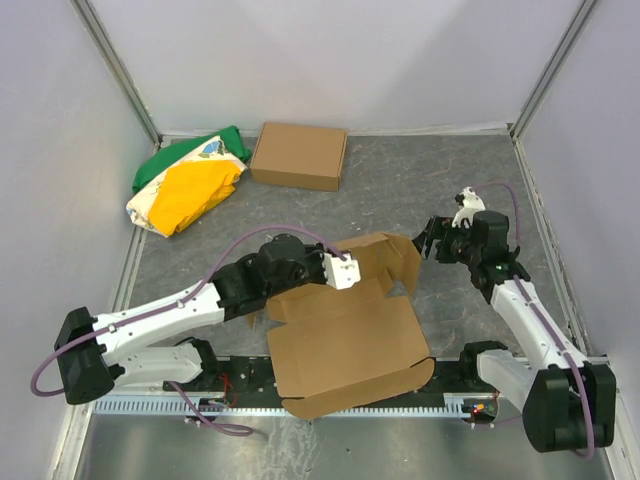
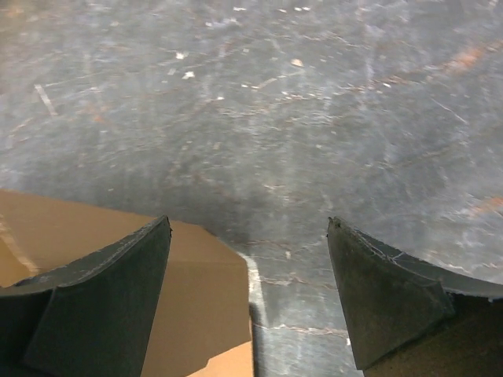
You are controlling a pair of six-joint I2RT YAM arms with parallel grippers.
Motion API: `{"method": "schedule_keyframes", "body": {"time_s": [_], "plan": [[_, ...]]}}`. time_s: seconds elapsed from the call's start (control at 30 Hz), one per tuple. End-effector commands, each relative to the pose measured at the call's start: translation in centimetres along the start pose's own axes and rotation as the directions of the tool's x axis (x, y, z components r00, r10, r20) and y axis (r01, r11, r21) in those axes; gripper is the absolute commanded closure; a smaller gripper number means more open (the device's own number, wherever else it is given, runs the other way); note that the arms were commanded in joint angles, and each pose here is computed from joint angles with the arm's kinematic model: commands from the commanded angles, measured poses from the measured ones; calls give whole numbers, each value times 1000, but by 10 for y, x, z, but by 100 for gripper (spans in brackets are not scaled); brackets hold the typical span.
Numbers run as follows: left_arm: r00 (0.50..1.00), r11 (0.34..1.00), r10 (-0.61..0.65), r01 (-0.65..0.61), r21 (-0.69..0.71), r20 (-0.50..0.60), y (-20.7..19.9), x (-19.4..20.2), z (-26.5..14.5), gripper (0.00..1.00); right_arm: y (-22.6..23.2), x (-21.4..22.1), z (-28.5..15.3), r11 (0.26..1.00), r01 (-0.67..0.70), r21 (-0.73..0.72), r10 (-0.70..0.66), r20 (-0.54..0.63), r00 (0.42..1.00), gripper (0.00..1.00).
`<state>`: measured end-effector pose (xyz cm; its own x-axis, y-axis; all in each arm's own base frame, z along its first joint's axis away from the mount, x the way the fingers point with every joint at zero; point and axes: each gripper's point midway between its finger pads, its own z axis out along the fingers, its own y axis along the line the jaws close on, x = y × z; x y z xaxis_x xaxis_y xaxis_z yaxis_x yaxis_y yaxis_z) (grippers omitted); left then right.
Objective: Fold the paper box
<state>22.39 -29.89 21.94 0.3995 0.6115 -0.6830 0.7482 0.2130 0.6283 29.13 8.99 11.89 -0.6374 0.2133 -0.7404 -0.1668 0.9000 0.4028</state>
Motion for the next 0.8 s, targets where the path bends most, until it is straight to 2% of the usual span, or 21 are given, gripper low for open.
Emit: {"method": "schedule_keyframes", "body": {"time_s": [0.0,0.23,0.37,0.53,0.77], "plan": [[997,997,74,-74,23,0,-13,-1,0,97,39,-37,-22,988,36,-149,-21,103,994,12],[996,995,89,-88,41,-18,-20,2,-1,97,61,-61,-65,986,64,-155,-46,117,992,12],[995,994,91,-88,70,-46,-27,6,1,97,65,-53,-69,983,59,-173,-50,57,997,13],[993,992,101,-95,80,-67,-32,9,1,97,60,-46,-70,986,64,-154,-56,58,997,13],[992,993,98,-91,81,-84,-33,12,1,97,78,-38,-79,965,75,-252,-71,24,997,16]]}}
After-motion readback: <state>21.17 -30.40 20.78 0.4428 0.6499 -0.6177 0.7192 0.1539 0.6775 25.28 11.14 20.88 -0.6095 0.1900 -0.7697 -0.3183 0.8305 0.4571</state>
